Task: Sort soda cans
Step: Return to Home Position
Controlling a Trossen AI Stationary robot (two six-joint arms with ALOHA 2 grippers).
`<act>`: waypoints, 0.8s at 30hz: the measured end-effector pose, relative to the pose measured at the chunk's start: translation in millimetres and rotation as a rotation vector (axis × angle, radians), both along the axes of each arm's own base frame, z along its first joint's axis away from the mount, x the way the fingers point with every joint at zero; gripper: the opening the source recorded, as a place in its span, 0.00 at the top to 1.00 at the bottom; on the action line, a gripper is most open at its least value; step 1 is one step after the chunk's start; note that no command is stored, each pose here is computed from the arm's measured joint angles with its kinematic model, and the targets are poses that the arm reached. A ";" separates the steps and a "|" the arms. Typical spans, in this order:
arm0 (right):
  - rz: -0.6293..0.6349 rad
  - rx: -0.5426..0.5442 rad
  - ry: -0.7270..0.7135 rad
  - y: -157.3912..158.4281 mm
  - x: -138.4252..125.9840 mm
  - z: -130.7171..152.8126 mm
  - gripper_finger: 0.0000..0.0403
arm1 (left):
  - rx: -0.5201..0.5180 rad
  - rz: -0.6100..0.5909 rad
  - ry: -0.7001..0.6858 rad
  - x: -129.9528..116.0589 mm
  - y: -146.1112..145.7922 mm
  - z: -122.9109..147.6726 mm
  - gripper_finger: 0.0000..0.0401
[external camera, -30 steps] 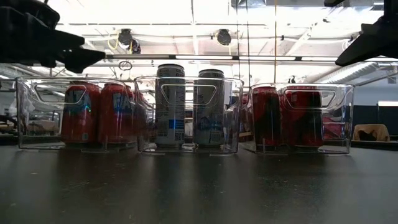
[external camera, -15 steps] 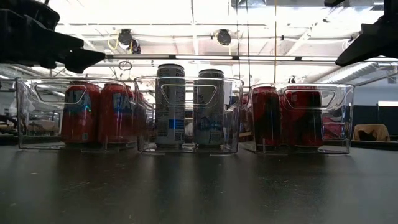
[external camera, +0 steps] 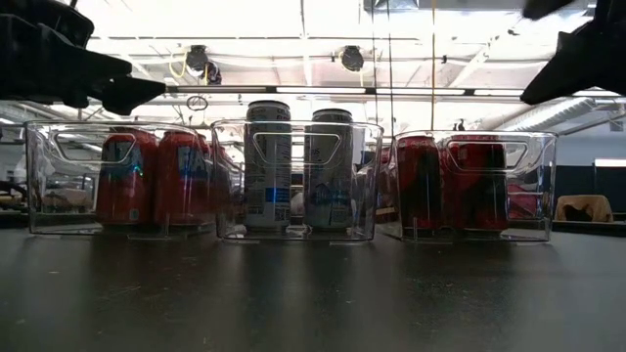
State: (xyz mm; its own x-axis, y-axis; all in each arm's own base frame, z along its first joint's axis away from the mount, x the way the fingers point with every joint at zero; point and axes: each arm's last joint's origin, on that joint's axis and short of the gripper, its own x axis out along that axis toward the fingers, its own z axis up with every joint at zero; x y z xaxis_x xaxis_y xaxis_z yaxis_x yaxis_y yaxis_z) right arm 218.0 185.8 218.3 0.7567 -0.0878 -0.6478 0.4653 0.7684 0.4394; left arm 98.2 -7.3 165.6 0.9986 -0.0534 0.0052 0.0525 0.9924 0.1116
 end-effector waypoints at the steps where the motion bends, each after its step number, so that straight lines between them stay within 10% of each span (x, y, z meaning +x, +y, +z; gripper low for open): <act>1: 0.017 -0.027 0.010 -0.5 -0.6 -0.6 0.16 | 0.000 0.000 0.000 0.0 0.0 0.0 0.07; 9: 0.120 -0.375 0.097 -11.0 -7.8 -6.0 0.16 | 0.000 0.000 0.000 0.0 0.0 -0.1 0.07; 17: -0.042 -0.932 0.033 -29.5 -15.8 -1.1 0.16 | 0.000 0.000 0.000 0.0 0.0 -0.2 0.07; 24: -0.255 -0.975 -0.081 -43.7 -14.7 2.3 0.16 | 0.000 0.000 0.000 0.0 0.0 -0.2 0.07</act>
